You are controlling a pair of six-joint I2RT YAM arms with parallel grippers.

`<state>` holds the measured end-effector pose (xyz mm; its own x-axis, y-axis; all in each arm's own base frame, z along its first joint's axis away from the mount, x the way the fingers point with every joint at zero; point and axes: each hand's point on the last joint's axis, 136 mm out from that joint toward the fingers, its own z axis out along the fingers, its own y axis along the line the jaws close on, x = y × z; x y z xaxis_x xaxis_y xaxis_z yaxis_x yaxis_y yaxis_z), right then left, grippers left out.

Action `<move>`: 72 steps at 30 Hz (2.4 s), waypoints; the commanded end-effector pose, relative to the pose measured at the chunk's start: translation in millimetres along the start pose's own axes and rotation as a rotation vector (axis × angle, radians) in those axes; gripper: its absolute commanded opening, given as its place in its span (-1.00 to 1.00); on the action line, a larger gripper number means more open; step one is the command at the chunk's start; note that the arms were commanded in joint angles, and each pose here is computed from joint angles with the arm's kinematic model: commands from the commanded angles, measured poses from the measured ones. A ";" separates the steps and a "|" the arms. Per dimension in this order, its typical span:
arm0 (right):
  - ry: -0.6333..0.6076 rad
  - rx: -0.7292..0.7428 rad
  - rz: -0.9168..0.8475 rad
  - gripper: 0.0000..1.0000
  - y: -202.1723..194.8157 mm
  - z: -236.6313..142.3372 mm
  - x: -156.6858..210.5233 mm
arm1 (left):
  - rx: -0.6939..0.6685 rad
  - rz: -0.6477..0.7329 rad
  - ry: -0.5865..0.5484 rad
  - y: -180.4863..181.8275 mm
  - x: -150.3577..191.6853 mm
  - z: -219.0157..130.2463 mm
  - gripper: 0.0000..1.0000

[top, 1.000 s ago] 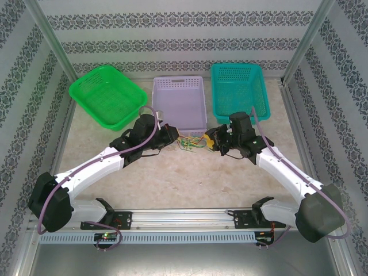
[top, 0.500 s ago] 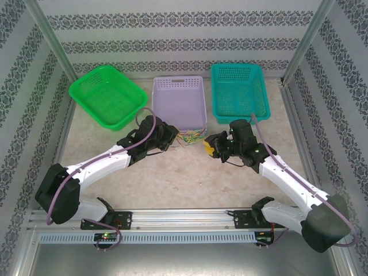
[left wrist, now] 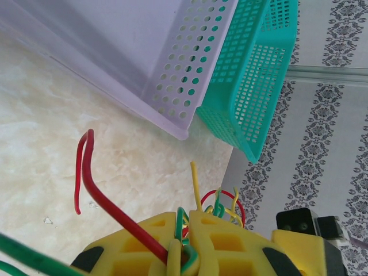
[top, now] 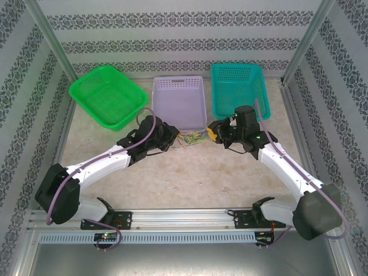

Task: Untangle the cables

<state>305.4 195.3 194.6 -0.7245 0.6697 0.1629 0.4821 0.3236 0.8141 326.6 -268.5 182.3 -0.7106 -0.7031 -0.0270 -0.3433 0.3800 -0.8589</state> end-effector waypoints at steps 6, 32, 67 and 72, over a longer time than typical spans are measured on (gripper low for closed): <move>0.031 0.030 -0.027 -0.52 -7.8 4.4 5.6 | 0.057 0.013 0.026 -20.1 6.6 -3.5 -1.00; -0.010 0.091 -0.057 -0.39 -25.7 -9.6 -5.0 | 0.033 0.055 0.047 -21.2 9.7 -2.5 -1.00; -0.031 0.146 -0.073 -1.00 -62.5 -1.3 -8.6 | -0.236 0.101 0.063 43.9 6.8 -23.4 0.16; -0.027 0.165 -0.121 -1.00 -80.3 8.9 -6.2 | -0.217 0.152 0.088 33.9 11.0 -31.1 0.07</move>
<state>272.1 170.0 125.8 -0.7433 0.6595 0.1123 0.5230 0.4683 0.7122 294.1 -250.2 162.4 -0.7860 -0.6152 -0.0608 -0.3781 0.5562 -0.7401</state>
